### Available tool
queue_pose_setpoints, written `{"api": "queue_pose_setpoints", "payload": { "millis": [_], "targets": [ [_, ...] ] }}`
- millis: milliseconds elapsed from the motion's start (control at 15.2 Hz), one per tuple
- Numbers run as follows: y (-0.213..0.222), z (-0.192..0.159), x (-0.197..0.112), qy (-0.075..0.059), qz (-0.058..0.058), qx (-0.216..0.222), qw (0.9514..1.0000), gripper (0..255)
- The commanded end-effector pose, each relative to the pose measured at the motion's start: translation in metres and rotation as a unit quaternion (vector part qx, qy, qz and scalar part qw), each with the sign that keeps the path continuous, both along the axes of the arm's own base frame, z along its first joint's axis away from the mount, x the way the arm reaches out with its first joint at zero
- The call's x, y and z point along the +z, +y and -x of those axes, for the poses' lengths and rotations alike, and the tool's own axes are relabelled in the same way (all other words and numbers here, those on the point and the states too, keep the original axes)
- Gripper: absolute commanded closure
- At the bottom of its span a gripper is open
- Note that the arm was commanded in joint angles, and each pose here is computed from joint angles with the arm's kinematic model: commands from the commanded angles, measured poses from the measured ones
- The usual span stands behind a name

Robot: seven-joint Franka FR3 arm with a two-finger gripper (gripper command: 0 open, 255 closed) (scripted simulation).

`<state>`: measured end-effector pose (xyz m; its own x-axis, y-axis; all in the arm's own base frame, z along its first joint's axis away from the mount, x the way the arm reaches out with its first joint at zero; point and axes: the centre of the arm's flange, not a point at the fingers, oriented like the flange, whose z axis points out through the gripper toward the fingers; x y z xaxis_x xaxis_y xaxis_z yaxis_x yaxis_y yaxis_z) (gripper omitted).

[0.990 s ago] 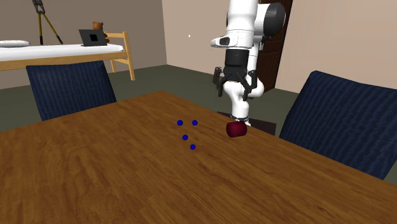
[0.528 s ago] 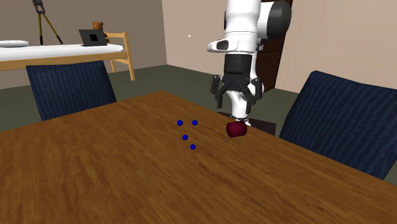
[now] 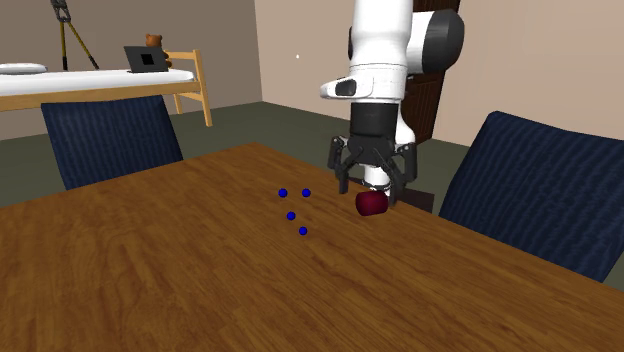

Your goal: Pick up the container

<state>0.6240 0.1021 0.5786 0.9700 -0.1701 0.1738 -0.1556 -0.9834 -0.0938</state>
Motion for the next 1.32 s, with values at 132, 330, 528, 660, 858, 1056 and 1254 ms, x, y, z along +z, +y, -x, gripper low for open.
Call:
{"api": "queue_pose_setpoints", "payload": {
  "millis": [132, 330, 528, 660, 858, 1056, 1254],
  "targets": [
    [0.000, 0.000, -0.022, 0.000, 0.000, 0.000, 1.0000, 0],
    [0.000, 0.001, -0.025, 0.000, 0.000, 0.000, 1.0000, 255],
    [0.000, 0.001, -0.025, 0.000, 0.000, 0.000, 1.0000, 255],
    [0.000, 0.001, -0.025, 0.000, 0.000, 0.000, 1.0000, 255],
    [0.000, 0.001, -0.025, 0.000, 0.000, 0.000, 1.0000, 255],
    [0.000, 0.000, -0.014, 0.000, 0.000, 0.000, 1.0000, 255],
    [0.000, 0.000, 0.002, 0.000, 0.000, 0.000, 1.0000, 255]
  ]
}}
